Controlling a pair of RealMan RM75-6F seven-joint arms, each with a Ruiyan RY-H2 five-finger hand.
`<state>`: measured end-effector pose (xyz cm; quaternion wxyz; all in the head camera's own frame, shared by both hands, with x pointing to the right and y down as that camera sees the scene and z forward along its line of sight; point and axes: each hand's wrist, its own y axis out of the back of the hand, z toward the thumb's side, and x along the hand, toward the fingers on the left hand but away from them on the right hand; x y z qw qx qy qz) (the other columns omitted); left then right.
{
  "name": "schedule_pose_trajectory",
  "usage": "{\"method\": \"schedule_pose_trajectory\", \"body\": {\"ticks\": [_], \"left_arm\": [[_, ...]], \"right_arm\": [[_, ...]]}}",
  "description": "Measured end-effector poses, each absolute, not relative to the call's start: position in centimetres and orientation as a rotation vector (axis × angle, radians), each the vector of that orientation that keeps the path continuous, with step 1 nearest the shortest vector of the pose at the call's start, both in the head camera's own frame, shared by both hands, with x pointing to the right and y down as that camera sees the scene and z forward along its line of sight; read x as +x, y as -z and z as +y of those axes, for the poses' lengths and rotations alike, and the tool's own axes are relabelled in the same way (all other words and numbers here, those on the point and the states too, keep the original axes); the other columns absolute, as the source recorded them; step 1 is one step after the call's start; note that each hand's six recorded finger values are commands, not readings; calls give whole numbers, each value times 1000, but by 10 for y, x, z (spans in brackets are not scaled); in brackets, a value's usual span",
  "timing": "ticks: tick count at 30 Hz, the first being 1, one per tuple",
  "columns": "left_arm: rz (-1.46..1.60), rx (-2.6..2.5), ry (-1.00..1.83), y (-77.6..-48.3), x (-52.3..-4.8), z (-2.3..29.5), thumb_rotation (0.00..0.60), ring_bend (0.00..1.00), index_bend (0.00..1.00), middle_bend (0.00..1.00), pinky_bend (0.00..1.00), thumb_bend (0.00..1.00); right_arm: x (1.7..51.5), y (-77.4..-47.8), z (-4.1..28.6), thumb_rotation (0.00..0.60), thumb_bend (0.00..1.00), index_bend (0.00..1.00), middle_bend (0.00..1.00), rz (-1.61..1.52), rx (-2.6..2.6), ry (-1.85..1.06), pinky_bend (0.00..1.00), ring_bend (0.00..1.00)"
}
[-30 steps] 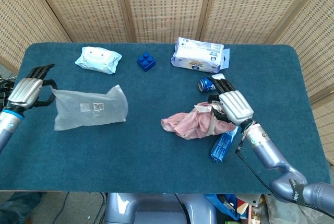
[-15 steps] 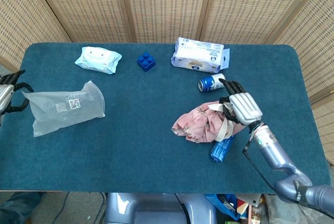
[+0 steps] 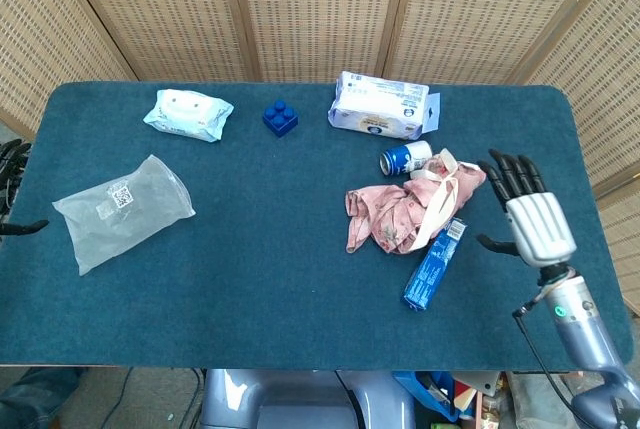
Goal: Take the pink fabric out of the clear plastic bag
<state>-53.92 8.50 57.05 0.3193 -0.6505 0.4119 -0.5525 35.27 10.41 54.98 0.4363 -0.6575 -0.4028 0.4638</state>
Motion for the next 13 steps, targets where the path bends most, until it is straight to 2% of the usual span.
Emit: {"method": "schedule_pose_trajectory", "body": {"ticks": [6,13], "left_arm": [[1164,-1656,1434,-550,-520,136,600,0,0,0,0,17],[1213,-1492,1494,-519,-513,205,600,0,0,0,0,17]], "right_arm": [[405,-545,161,600,0,0,0,-1064,-1549,-1265,0,0],[420,-540,209,600,0,0,0,-1107,-1572,-1300,0,0]]}}
